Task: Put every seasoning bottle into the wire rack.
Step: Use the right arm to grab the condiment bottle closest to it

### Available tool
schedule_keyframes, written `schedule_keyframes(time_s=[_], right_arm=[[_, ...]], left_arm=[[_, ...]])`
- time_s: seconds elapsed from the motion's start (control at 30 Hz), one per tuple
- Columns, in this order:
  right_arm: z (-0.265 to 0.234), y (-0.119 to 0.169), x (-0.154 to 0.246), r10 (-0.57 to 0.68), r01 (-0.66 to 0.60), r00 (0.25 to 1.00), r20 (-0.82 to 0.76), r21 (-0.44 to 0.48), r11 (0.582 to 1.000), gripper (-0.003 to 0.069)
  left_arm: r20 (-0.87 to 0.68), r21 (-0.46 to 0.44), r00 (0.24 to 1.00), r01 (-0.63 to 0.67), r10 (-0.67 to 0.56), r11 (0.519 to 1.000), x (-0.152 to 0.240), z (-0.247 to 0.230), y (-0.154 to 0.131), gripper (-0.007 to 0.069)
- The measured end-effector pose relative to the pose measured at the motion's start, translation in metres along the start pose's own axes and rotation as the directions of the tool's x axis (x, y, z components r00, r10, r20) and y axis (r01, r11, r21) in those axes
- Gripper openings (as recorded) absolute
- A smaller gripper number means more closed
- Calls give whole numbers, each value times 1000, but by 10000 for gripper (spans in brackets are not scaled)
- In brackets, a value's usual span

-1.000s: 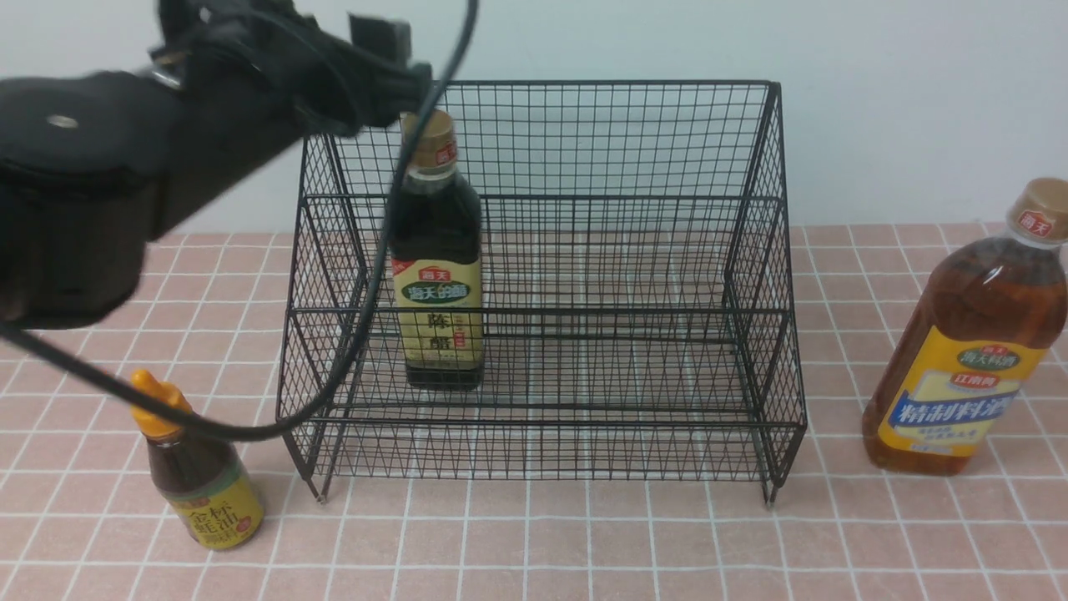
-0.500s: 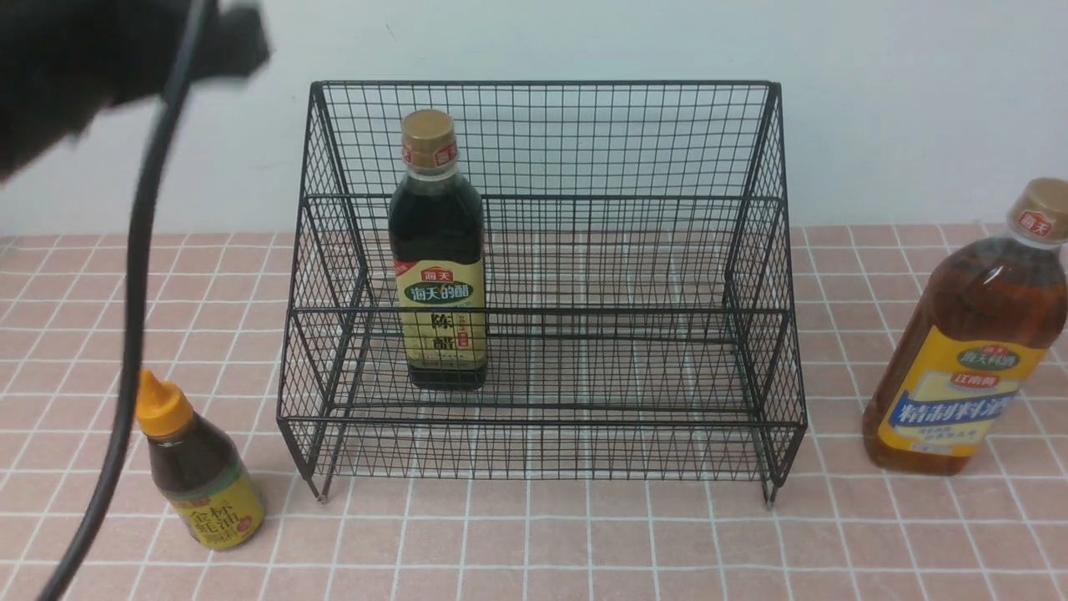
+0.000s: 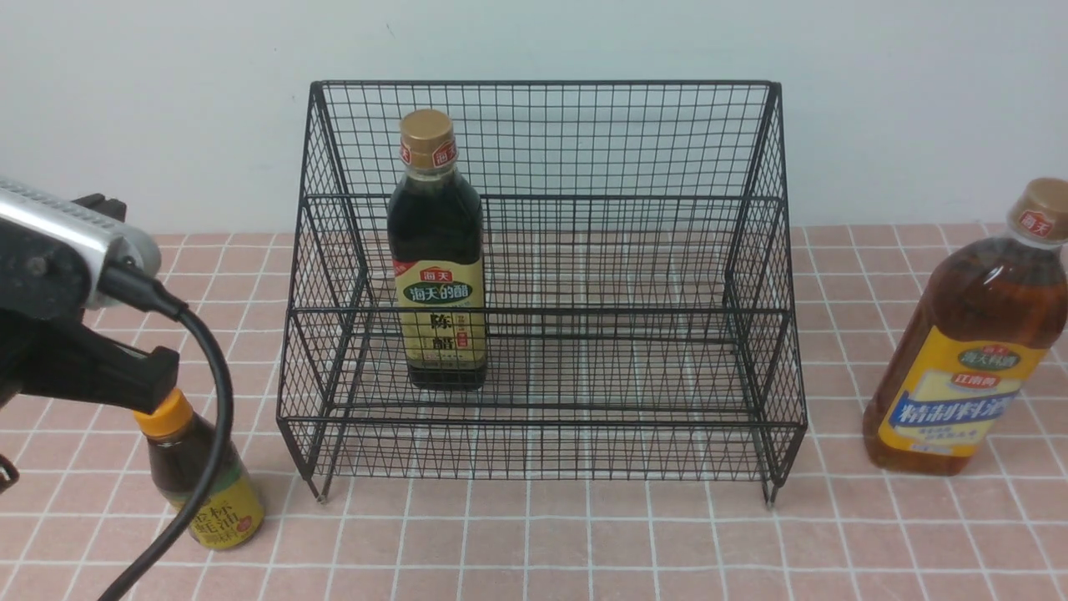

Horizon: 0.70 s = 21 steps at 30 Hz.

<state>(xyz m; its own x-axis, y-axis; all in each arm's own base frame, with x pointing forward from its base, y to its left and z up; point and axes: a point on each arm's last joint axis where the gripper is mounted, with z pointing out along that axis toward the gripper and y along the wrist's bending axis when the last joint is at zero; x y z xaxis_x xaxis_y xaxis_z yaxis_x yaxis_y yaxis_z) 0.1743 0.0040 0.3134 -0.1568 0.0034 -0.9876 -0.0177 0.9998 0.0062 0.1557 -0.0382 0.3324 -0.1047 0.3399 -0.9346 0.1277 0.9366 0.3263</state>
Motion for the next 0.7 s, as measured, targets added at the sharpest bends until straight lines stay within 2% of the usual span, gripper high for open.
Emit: schedule_keyframes(time_s=[0.17,0.23,0.37,0.7], right_arm=[[30,-2,11,1,0,1000,-25,27,1000,601],[38,-2,15,2,0,999,-49,29,1000,634],[54,-2,20,1,2,995,-97,29,1000,665],[78,9,25,1,-1,994,-105,-3,1000,664]], left_arm=[[1,0,1000,5,-5,1000,0,0,0,-7],[1,0,1000,5,-5,1000,0,0,0,-7],[1,0,1000,5,-5,1000,0,0,0,-7],[-2,-5,1000,5,-5,1000,0,0,1,-7]])
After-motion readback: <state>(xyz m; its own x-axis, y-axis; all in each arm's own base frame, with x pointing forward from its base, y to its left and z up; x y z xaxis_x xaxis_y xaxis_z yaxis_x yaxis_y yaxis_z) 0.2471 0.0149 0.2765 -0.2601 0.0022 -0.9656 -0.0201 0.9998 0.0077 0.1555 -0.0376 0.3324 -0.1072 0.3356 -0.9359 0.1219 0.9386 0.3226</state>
